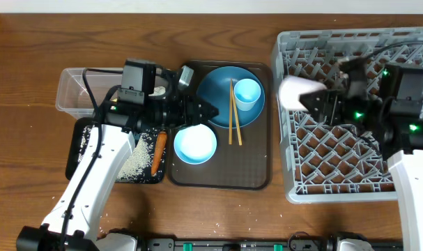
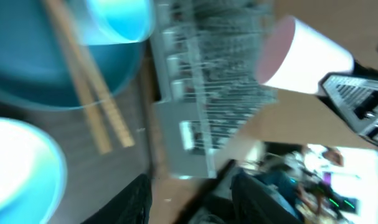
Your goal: Sort waste into correct bins and load items into the dishwasher rack
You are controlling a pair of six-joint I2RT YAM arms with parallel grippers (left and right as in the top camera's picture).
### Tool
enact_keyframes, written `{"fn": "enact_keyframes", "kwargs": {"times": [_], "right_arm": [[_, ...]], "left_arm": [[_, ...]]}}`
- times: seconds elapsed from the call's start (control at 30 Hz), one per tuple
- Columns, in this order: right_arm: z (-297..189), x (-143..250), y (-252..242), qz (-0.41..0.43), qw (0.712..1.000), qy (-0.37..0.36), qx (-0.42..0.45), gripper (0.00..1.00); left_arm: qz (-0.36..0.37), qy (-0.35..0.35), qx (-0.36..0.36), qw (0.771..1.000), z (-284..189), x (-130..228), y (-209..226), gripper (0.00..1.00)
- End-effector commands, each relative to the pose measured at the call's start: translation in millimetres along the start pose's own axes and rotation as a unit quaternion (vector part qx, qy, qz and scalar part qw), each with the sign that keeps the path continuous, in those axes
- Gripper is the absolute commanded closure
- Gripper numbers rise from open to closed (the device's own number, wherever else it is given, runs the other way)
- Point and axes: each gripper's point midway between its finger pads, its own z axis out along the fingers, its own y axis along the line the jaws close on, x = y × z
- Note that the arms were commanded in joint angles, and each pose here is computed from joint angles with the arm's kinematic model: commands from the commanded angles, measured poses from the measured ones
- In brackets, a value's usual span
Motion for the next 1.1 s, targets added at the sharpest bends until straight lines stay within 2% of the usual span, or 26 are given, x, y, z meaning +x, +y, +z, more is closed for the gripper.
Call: {"fn": "enact_keyframes", "kwargs": {"times": [0.0,0.1,0.33,1.07], "right_arm": [[-9.4,3.9,-44.4,0.046,0.99,0.0,0.135,0.67],[-10.8,14.9,-49.5,0.055,0.986,0.02,0.155,0.67],[-11.2,41.6,-48.7,0.059,0.98,0.073,0.178,0.68],[30.6,87.3,-69.4,0.061,0.968,0.124,0.212,0.66]], "left_arm": [[0.007,-0.03,-0.103,0.994,-3.1,-8.2,36.7,0.56],[0.001,-0.034,-0.13,0.991,-5.2,-7.8,46.3,0.56],[0.0,-0.034,-0.132,0.991,-5.2,-7.3,47.4,0.56],[0.0,-0.034,-0.132,0.991,-5.2,-7.3,47.4,0.56]]}}
